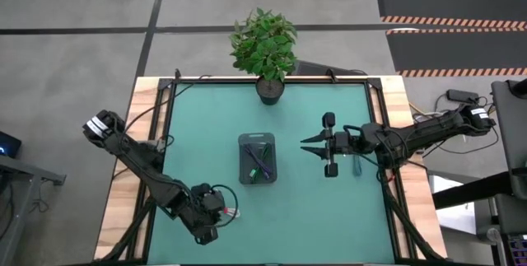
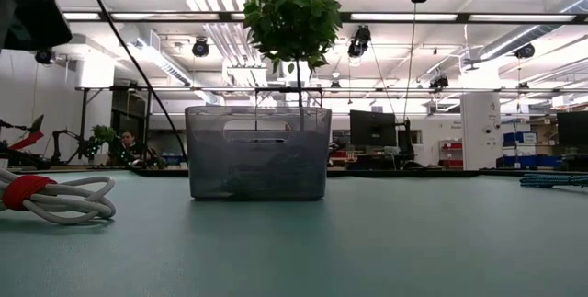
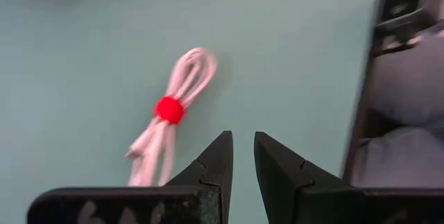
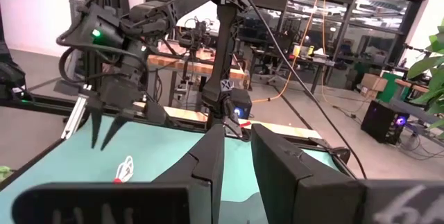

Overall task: Pick and place USB-C Cables
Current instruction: Put the white charger cable into the black bin

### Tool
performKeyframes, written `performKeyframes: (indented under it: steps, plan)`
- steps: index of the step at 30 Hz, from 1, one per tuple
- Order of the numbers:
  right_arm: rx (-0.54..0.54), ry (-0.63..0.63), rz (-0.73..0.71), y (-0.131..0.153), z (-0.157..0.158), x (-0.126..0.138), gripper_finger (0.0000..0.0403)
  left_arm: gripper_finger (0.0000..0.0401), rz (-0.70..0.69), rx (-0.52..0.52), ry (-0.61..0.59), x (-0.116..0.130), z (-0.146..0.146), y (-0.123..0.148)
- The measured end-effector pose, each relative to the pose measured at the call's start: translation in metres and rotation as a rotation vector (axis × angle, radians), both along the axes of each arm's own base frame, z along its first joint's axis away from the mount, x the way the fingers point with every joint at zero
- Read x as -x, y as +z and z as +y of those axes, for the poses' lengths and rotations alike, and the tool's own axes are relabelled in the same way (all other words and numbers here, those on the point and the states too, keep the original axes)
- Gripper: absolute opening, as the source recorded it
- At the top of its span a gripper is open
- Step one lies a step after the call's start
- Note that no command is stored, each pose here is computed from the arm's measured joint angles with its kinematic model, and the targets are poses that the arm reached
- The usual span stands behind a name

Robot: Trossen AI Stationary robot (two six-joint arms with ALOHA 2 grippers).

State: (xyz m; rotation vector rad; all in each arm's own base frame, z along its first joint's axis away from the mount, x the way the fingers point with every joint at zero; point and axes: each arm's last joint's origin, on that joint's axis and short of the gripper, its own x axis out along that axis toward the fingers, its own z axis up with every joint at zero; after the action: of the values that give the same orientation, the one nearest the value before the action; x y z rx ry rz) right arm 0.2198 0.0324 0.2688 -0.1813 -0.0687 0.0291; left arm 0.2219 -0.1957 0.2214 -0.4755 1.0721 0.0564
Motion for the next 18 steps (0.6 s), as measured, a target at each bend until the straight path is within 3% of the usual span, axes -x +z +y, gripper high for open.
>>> performKeyframes:
  steps: [4,9,14,18]
  plan:
    - [0.01,-0.001,-0.001,0.0,0.0,0.0,0.0063,0.0063,0.041,-0.034,0.004,0.003,0.005,-0.002]
    - [0.012,-0.001,0.0,0.0,0.0,0.0,0.0063,0.0113,0.038,-0.033,-0.002,0.002,0.004,-0.002]
    - [0.016,-0.002,0.001,0.0,0.0,0.0,0.0063,0.017,0.031,-0.101,-0.115,0.001,-0.001,-0.01]
    - [0.012,-0.002,0.003,-0.001,0.0,0.0,0.0063,0.0193,0.055,-0.151,-0.166,-0.001,-0.006,-0.023]
